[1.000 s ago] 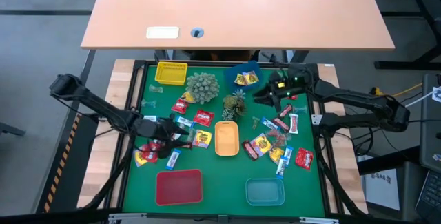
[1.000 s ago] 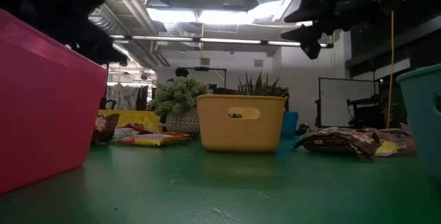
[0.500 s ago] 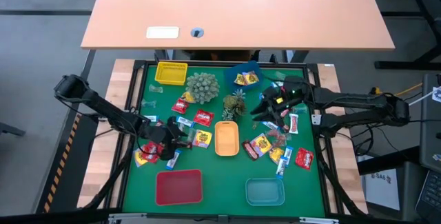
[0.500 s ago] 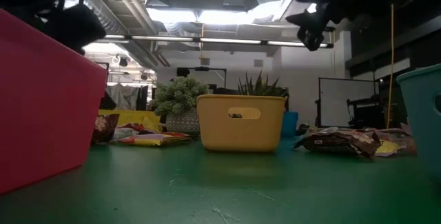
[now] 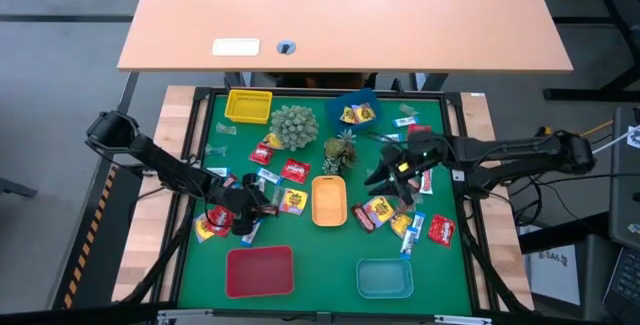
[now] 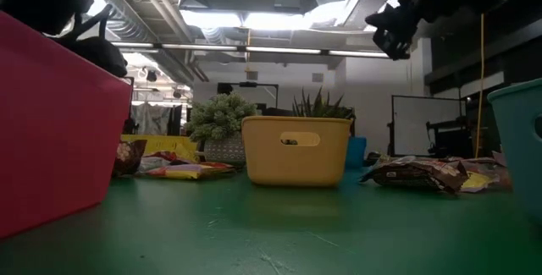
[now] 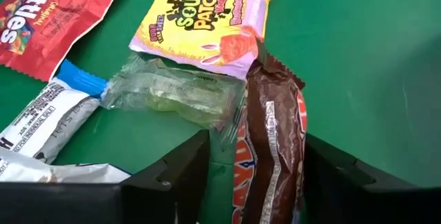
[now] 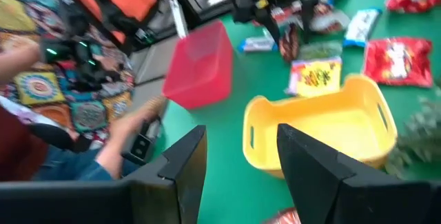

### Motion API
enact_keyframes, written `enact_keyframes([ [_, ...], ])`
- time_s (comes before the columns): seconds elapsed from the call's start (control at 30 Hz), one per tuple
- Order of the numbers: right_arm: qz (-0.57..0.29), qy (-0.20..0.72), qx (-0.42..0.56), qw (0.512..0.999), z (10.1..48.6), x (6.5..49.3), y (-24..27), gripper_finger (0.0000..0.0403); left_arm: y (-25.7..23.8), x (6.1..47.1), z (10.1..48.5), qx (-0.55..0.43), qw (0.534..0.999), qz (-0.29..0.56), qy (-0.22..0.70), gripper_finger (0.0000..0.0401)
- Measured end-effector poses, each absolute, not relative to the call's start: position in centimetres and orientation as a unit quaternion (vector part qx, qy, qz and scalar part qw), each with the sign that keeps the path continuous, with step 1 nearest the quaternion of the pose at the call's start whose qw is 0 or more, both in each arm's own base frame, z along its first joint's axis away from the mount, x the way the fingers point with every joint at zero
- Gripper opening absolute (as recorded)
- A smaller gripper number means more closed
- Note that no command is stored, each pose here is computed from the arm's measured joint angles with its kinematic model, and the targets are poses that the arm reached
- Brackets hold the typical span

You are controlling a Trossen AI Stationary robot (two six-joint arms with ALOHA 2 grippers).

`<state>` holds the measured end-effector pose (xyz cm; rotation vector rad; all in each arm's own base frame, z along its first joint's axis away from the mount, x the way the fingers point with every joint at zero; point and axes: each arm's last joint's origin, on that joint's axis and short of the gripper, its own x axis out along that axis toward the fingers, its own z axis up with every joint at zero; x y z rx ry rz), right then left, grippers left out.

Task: Sort candy
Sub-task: Put the brown chocolate bar into the red bin

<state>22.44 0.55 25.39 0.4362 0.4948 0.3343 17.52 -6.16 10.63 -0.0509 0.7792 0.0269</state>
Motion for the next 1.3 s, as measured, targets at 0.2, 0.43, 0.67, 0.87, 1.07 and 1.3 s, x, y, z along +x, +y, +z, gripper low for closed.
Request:
enact_keyframes([
  [0.2,0.118,0.277,0.194,0.934,24.7,22.1,2.3,0.0177,-6.2,17.5,10.6,-0.025,0.925,0.012,0.379,0.0145],
  [0.43,0.085,0.289,0.179,0.937,24.4,21.8,4.0,0.0177,-6.5,18.5,11.7,-0.035,0.935,0.007,0.354,0.0103],
  [0.67,0.077,0.293,0.16,0.94,24.2,21.6,5.5,0.0177,-7.1,19.6,13.1,-0.021,0.942,-0.016,0.334,0.0077],
  [0.87,0.088,0.302,0.154,0.937,24.0,21.4,6.1,0.0177,-7.4,20.5,14.2,-0.021,0.947,-0.026,0.318,0.0058],
  [1.07,0.086,0.306,0.153,0.936,24.0,21.3,6.0,0.0177,-8.7,22.9,18.1,-0.055,0.959,-0.086,0.266,0.0053],
  [1.3,0.084,0.316,0.152,0.933,23.8,21.2,6.0,0.0177,-11.2,24.0,22.4,-0.15,0.943,-0.184,0.232,0.0053],
])
